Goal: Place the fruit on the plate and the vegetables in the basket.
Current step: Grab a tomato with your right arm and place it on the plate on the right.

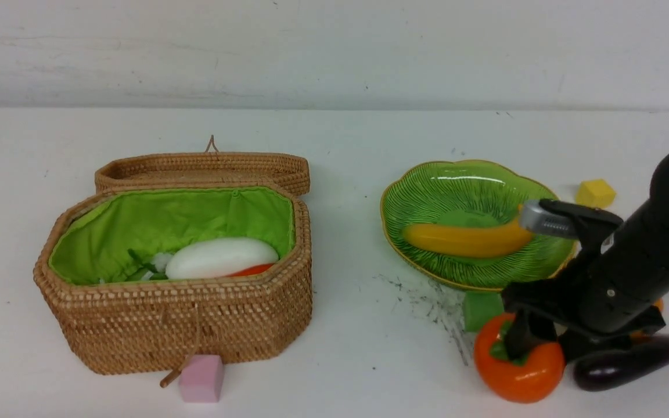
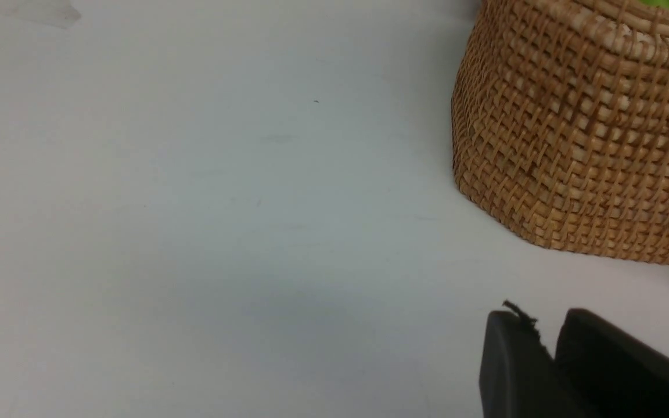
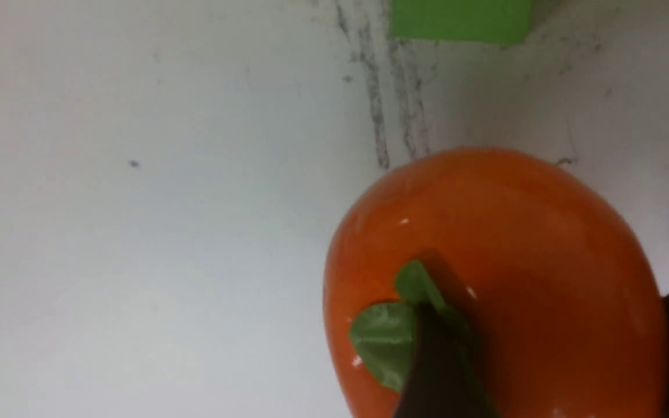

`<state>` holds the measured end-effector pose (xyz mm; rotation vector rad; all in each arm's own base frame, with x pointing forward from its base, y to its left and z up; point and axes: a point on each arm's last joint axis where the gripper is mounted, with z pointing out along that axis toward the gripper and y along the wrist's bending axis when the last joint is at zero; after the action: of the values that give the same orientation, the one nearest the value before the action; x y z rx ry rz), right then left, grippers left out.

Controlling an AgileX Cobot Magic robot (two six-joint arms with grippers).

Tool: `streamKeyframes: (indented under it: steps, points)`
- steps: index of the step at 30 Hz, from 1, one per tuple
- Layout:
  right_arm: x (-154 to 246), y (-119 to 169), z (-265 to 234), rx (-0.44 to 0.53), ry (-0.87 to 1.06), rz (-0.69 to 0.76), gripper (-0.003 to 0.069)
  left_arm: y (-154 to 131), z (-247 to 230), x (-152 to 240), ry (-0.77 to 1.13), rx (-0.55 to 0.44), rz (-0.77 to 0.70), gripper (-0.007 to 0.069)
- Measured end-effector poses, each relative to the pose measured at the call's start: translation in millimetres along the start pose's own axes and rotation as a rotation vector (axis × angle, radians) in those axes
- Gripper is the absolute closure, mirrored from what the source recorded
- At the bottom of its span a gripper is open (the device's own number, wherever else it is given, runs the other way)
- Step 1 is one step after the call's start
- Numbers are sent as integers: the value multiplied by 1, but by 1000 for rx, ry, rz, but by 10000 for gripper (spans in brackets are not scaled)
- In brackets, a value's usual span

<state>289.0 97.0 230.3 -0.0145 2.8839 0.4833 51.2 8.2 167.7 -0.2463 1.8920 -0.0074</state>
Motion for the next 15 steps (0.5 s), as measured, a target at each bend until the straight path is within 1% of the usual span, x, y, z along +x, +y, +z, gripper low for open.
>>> streamKeyframes:
  steps: [7, 12, 15]
  points:
    - [-28, 3, -50, -44, -132, -12, 195, 0, 0, 0, 0, 0, 0, 508]
    - [-48, 5, -68, -109, -238, -8, 195, 0, 0, 0, 0, 0, 0, 501]
    - [-66, 7, -71, -141, -307, 0, 195, 0, 0, 0, 0, 0, 0, 499]
